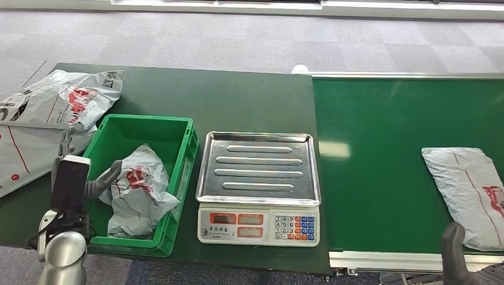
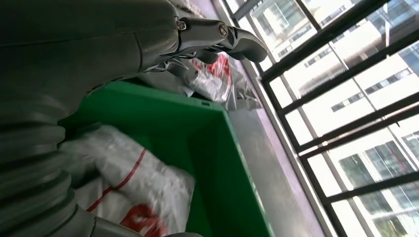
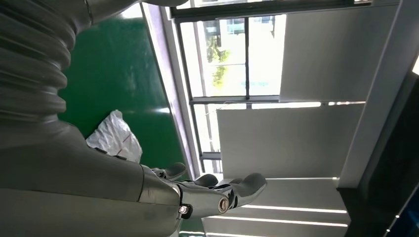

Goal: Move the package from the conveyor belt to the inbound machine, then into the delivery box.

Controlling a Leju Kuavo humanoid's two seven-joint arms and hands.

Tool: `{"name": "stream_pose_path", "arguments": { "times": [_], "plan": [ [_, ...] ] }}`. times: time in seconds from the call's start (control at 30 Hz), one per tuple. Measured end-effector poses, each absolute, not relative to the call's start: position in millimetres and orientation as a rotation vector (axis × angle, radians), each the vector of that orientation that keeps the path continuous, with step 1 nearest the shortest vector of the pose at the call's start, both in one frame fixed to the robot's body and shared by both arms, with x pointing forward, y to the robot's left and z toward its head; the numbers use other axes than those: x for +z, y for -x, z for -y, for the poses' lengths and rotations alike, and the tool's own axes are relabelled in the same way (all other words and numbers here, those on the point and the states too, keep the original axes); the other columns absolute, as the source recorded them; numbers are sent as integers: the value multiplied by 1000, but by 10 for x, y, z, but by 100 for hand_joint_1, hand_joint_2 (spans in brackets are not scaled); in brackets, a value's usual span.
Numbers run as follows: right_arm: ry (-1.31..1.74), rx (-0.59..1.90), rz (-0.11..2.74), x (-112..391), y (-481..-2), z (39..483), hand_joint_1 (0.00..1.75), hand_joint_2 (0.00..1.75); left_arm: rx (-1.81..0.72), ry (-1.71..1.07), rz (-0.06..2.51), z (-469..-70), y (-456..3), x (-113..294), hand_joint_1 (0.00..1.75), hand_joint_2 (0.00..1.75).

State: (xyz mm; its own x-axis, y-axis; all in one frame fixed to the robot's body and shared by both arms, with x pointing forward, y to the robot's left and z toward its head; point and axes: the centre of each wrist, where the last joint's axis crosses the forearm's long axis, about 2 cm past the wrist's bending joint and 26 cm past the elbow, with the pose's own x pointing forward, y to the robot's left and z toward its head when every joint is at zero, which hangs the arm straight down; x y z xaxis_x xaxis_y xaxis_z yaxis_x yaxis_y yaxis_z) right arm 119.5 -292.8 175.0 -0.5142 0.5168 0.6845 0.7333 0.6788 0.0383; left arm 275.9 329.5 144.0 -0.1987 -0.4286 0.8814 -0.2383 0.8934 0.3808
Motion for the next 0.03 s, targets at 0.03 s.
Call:
{"name": "stream_pose_path", "arguments": {
  "times": [0.03],
  "plan": [
    [954,-425,2228,1738,-1179,2933,0,175,-176,-470,1798,-3301,-2688,1424,0,175]
  ]
}}
